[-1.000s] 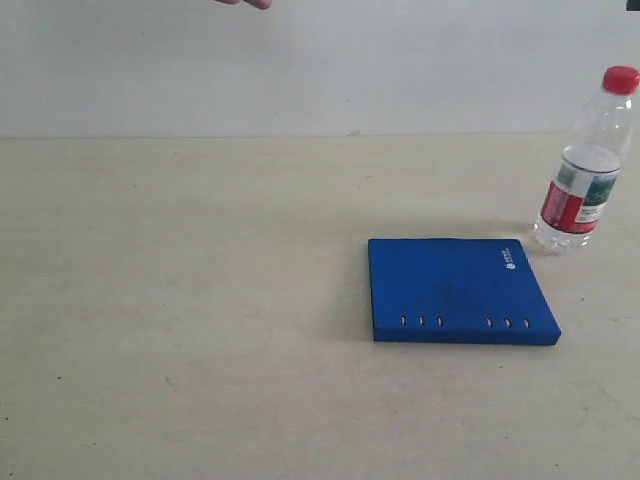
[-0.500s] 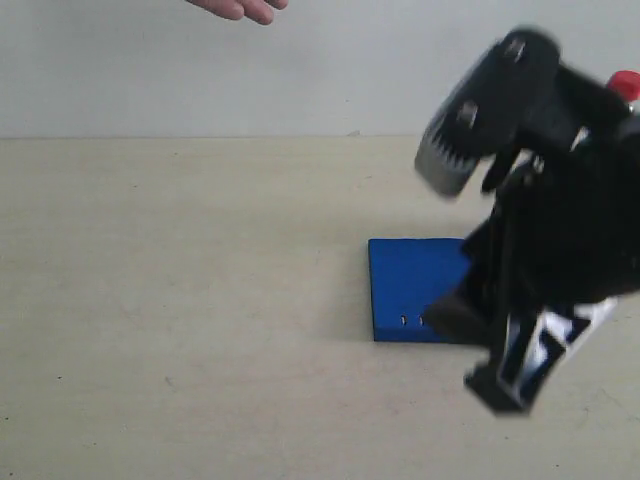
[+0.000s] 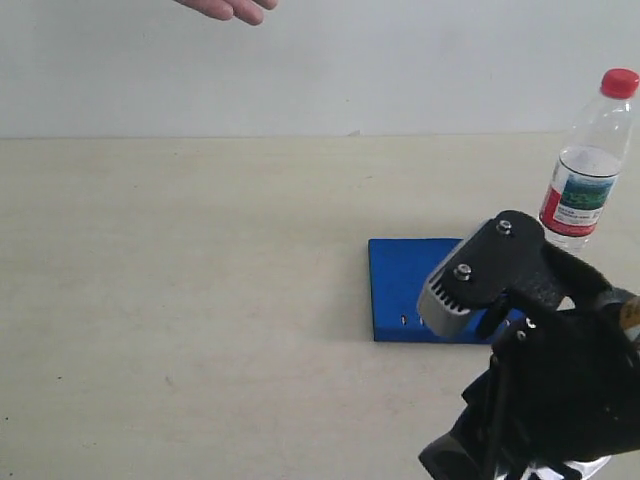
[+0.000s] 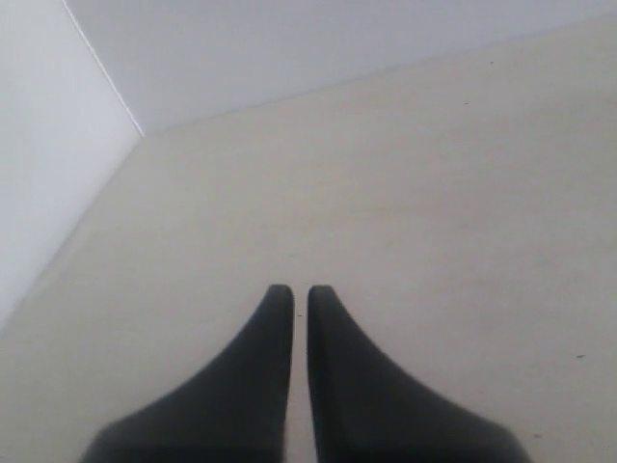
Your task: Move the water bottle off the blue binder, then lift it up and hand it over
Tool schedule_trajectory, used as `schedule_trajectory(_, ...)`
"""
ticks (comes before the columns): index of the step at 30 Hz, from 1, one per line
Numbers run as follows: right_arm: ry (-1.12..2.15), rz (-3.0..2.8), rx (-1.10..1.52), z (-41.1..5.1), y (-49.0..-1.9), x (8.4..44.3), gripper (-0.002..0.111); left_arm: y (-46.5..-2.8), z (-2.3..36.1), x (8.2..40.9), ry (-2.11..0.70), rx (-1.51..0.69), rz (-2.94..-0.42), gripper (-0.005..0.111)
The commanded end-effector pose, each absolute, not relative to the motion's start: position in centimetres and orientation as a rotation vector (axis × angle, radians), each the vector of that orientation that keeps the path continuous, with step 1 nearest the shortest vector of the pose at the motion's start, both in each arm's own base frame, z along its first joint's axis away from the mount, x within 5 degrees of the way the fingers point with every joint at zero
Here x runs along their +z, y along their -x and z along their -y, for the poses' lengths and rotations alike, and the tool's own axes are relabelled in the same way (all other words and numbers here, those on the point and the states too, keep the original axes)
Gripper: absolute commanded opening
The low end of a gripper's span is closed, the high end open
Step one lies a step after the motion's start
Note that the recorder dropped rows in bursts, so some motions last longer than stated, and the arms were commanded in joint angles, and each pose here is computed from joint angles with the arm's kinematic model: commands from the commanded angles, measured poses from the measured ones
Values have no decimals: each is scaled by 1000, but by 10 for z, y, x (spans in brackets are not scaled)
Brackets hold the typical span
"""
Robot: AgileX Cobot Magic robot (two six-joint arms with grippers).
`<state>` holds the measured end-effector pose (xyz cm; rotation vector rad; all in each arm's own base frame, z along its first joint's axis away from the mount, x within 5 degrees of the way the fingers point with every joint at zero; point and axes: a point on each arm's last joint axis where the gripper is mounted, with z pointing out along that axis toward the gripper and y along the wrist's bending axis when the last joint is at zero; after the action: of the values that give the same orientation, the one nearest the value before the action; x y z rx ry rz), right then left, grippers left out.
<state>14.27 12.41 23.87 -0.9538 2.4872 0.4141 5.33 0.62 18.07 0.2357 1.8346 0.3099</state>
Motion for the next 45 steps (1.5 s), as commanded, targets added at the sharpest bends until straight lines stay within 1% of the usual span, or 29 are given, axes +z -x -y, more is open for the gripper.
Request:
schedule_trajectory(1, 814, -2453, 426, -124, -147, 239, 52, -55, -7, 193, -334, 447, -1689, 5)
schedule_trajectory(4, 683, -2478, 380, -121, -153, 235, 52, -56, -4, 209, -287, 404, -1516, 5)
schedule_trajectory(6, 610, -2508, 299, -117, -159, 230, 52, -55, -2, 221, -228, 349, -1390, 5)
schedule_trajectory(8, 549, -2532, 228, -114, -164, 226, 52, -53, -2, 231, -25, 121, -1282, 5)
schedule_trajectory(10, 571, -2529, 157, -112, -168, 222, 52, -50, -5, 239, 268, -255, -1169, 5)
schedule_trajectory(11, 586, -2529, 141, -112, -169, 221, 52, -49, -6, 240, 376, -405, -1126, 5)
schedule_trajectory(12, 589, -2532, 136, -113, -170, 220, 52, -49, -6, 240, 446, -508, -1103, 5)
schedule_trajectory(14, 589, -2534, 135, -113, -170, 219, 52, -49, -6, 241, 513, -614, -1079, 5)
schedule_trajectory(23, 587, -2537, 135, -113, -170, 219, 52, -50, -6, 239, 524, -621, -1093, 5)
schedule_trajectory(27, 566, -2539, 143, -113, -170, 219, 52, -48, -6, 244, 505, -624, -1043, 5)
schedule_trajectory(28, 558, -2541, 146, -113, -170, 219, 52, -50, -6, 239, 530, -638, -1087, 5)
schedule_trajectory(30, 527, -2547, 155, -113, -170, 219, 52, -55, -3, 222, 647, -697, -1267, 6)
schedule_trajectory(32, 518, -2550, 158, -113, -170, 219, 52, -56, -2, 211, 698, -699, -1384, 13)
schedule_trajectory(33, 479, -2557, 170, -113, -170, 219, 52, -56, 1, 214, 655, -733, -1372, 24)
schedule_trajectory(34, 293, -2572, 234, -114, -171, 220, 52, -60, 4, 218, 601, -772, -1371, 34)
schedule_trajectory(35, 199, -2574, 265, -114, -172, 221, 52, -64, 7, 220, 555, -781, -1385, 38)
schedule_trajectory(36, 71, -2571, 315, -115, -173, 222, 52, -71, 15, 220, 435, -785, -1448, 44)
schedule_trajectory(37, 38, -2569, 331, -116, -174, 222, 52, -75, 22, 220, 342, -794, -1492, 46)
schedule_trajectory(38, 36, -2575, 320, -115, -173, 222, 52, -81, 40, 216, 119, -845, -1582, 46)
schedule_trajectory(39, 52, -2580, 291, -113, -173, 221, 52, -84, 47, 213, 42, -873, -1624, 46)
schedule_trajectory(40, 69, -2615, 209, -108, -171, 219, 52, -90, 58, 204, -66, -923, -1726, 46)
schedule_trajectory(43, -4, -2702, 76, -91, -170, 215, 52, -110, 68, 195, -139, -934, -1848, 46)
schedule_trajectory(45, 0, -2717, 17, -79, -172, 215, 52, -127, 75, 194, -234, -931, -1864, 46)
